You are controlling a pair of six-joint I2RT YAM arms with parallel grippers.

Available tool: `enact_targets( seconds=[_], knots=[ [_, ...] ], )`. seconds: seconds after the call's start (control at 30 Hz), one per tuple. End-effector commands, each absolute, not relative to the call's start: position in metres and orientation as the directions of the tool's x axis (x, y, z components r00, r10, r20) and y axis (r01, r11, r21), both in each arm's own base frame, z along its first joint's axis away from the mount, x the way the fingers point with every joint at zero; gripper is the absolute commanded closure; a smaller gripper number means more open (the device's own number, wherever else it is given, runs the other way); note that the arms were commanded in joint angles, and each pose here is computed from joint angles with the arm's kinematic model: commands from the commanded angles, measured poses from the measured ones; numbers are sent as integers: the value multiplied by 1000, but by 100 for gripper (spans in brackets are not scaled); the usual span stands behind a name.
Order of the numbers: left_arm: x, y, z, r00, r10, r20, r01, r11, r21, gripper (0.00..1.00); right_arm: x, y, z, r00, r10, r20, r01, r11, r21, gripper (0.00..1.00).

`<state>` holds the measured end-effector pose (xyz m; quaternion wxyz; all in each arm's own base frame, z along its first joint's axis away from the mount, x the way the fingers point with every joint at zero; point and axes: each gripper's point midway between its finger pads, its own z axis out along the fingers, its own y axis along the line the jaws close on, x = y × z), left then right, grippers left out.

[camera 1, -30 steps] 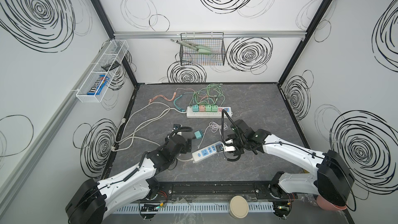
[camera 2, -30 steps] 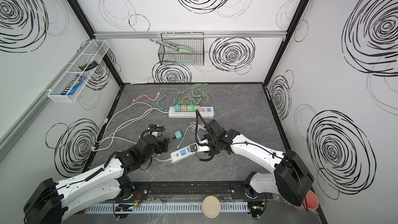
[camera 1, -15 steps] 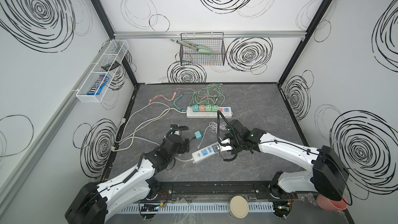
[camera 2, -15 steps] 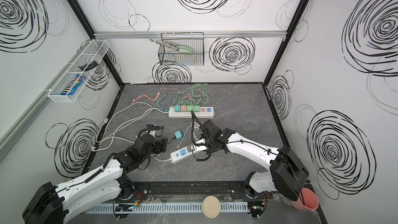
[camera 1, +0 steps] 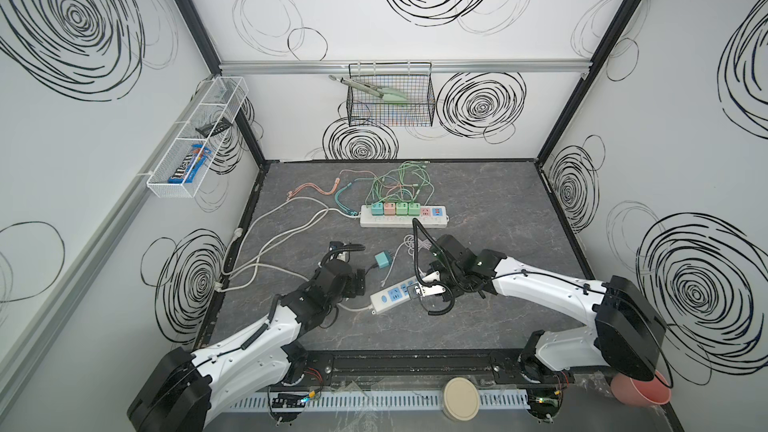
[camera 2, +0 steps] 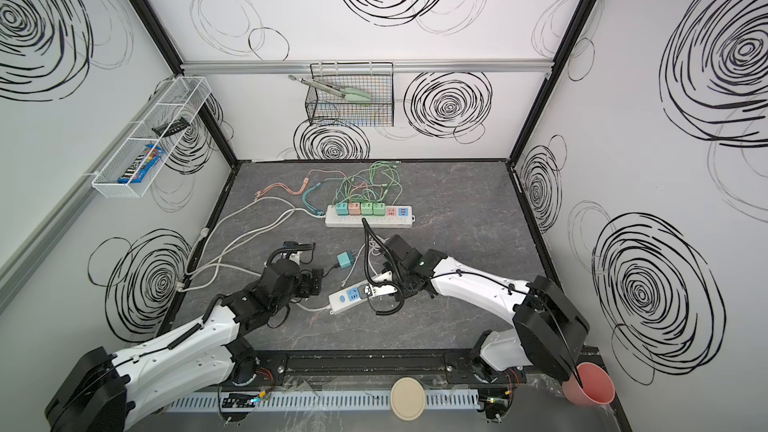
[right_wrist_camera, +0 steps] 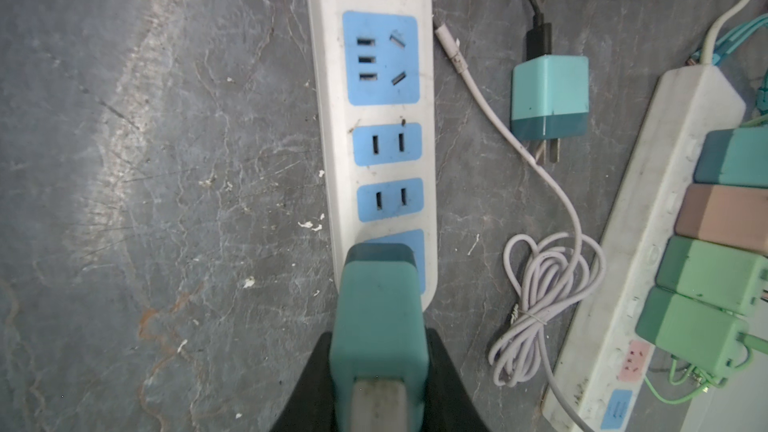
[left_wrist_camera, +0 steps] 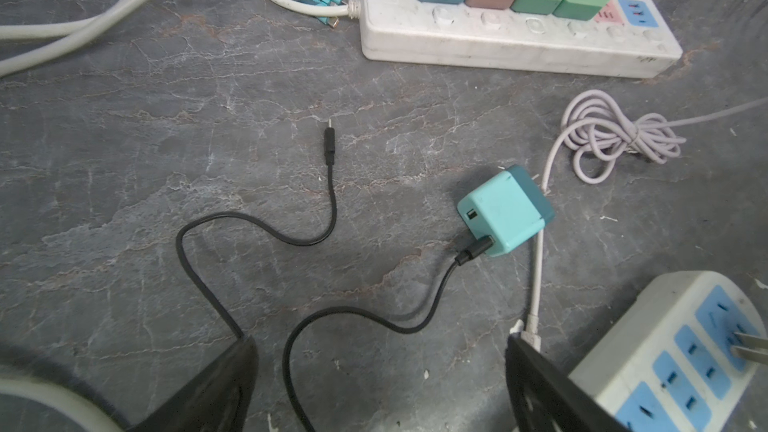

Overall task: Insert the plug
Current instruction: 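Lower the teal charger into the small strip's socket nearest the robot with the right gripper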

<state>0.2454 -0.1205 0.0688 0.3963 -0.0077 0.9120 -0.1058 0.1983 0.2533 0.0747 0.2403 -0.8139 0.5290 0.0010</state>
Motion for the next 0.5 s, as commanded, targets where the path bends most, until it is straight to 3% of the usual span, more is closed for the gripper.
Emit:
enact_targets(
  seconds=[0.0,0.23,0.47],
  knots=[
    [251,-122,72,-667,-127,-734,63,972,-225,4,183,233,57,423,-884,-199,-883,-352,-312,100],
    [252,-124,74,-664,-129,-736,69,970,-233,4,178,226,61,380,-913,-149,-908,-337,-249,100],
    [252,-125,72,-668,-120,-735,78,970,-230,4,188,250,94,399,-880,-258,-887,-299,-353,100]
  ],
)
